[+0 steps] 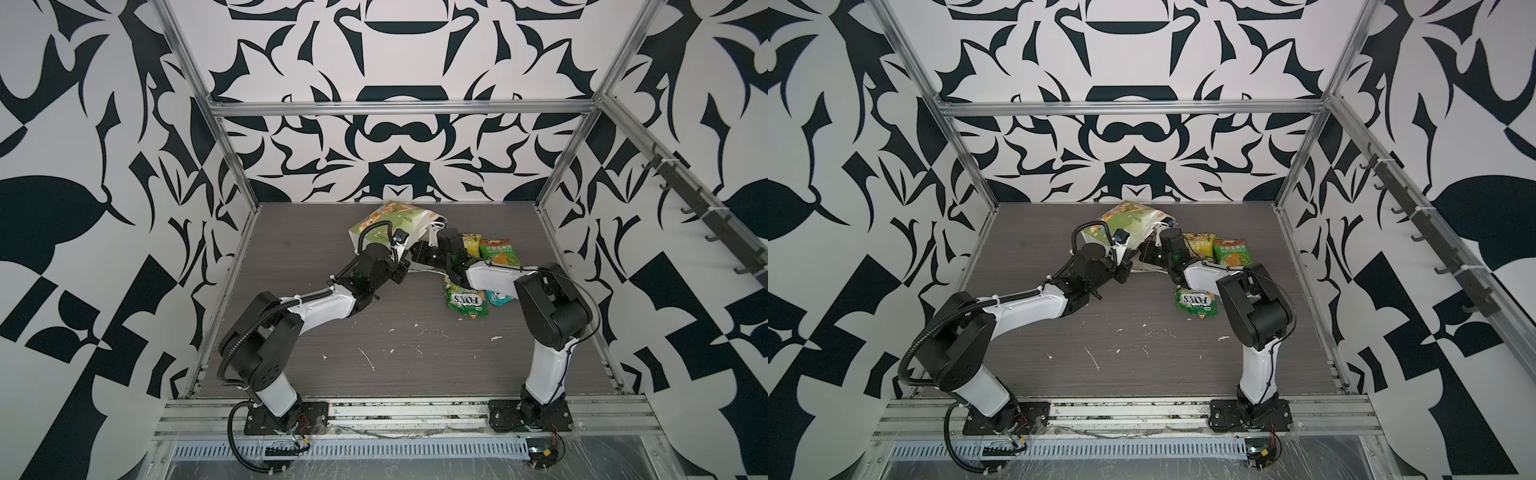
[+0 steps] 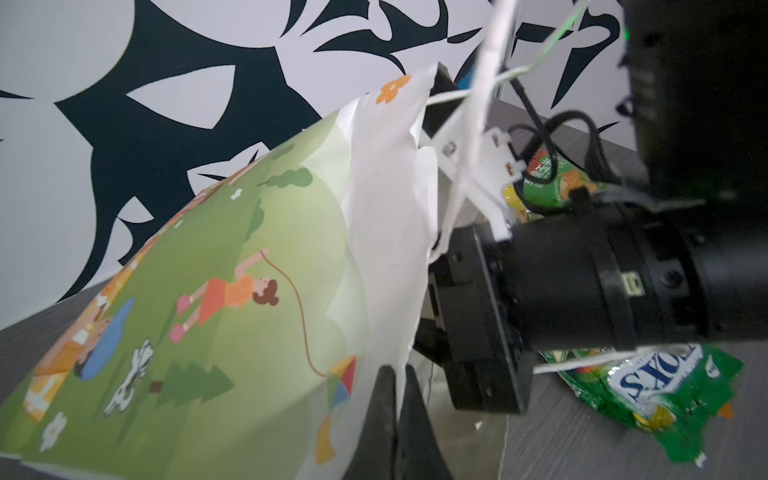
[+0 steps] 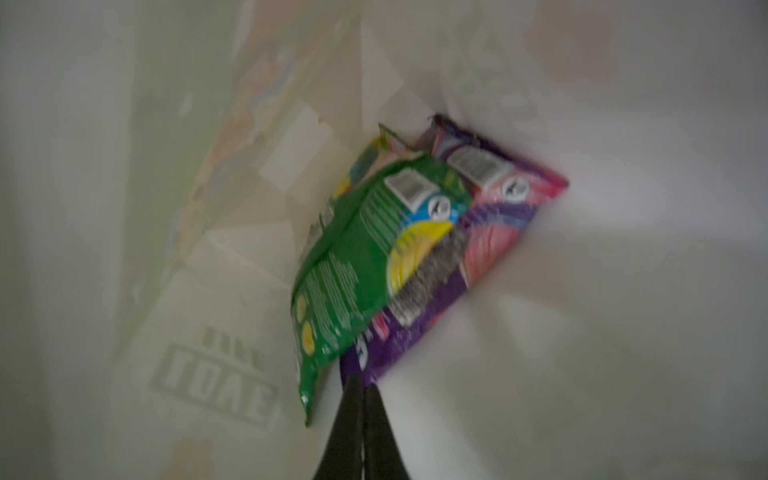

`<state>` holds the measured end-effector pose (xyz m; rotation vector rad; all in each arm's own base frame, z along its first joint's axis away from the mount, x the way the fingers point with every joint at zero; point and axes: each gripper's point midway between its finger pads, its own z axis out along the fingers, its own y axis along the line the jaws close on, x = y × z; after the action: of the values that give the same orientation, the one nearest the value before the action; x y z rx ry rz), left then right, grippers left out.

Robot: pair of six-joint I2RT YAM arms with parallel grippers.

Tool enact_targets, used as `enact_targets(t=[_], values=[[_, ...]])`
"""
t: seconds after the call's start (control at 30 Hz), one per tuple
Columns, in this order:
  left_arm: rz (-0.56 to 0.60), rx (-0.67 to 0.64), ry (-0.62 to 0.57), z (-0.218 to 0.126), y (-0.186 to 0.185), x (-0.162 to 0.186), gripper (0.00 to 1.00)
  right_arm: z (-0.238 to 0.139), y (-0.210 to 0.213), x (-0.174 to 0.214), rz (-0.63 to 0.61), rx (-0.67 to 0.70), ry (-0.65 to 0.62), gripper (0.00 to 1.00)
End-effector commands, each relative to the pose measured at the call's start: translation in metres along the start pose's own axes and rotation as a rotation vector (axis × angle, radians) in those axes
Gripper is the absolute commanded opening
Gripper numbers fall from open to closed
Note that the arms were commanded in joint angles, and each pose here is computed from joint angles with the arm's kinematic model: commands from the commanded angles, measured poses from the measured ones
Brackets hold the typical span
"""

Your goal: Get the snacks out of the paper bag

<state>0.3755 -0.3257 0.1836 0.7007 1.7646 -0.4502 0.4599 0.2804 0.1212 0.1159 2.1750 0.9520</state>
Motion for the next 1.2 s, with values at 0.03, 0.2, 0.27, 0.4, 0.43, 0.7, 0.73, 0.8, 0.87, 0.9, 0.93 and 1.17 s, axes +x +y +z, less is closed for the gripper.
enact_targets(t=[0.03, 0.2, 0.27, 0.4, 0.43, 0.7, 0.73, 0.8, 0.87, 0.9, 0.93, 1.17], values=[[0.010, 0.052, -0.119, -0.008, -0.010, -0.034, 0.00, 0.008, -0.004, -0.015, 0.138, 0.018, -0.046, 0.22], [0.015, 0.065, -0.128, -0.009, -0.012, -0.036, 0.00, 0.021, -0.006, -0.014, 0.211, -0.011, -0.050, 0.33], [0.018, 0.074, -0.130, -0.010, -0.013, -0.036, 0.00, 0.026, 0.000, -0.015, 0.227, -0.044, -0.044, 0.34], [0.019, 0.084, -0.130, -0.009, -0.015, -0.037, 0.00, 0.029, 0.006, -0.020, 0.256, -0.083, -0.052, 0.40], [0.019, 0.087, -0.130, -0.009, -0.016, -0.037, 0.00, 0.030, 0.008, -0.021, 0.266, -0.092, -0.056, 0.41], [0.016, 0.133, -0.143, -0.005, -0.026, -0.040, 0.00, 0.043, 0.000, -0.026, 0.404, -0.100, -0.096, 0.49], [0.018, 0.140, -0.143, -0.005, -0.028, -0.041, 0.00, 0.045, 0.002, -0.029, 0.409, -0.111, -0.103, 0.57], [0.020, 0.151, -0.137, -0.004, -0.031, -0.040, 0.00, 0.047, 0.001, -0.031, 0.427, -0.098, -0.107, 0.57], [0.025, 0.159, -0.139, -0.005, -0.034, -0.041, 0.00, 0.051, 0.000, -0.032, 0.418, -0.069, -0.108, 0.58], [0.026, 0.163, -0.140, -0.005, -0.035, -0.040, 0.00, 0.053, -0.006, -0.029, 0.418, -0.029, -0.098, 0.57], [0.027, 0.168, -0.143, -0.005, -0.036, -0.041, 0.00, 0.056, -0.008, -0.028, 0.421, -0.010, -0.097, 0.54], [0.022, 0.167, -0.145, -0.004, -0.038, -0.041, 0.00, 0.061, -0.022, -0.022, 0.470, 0.042, -0.102, 0.18]])
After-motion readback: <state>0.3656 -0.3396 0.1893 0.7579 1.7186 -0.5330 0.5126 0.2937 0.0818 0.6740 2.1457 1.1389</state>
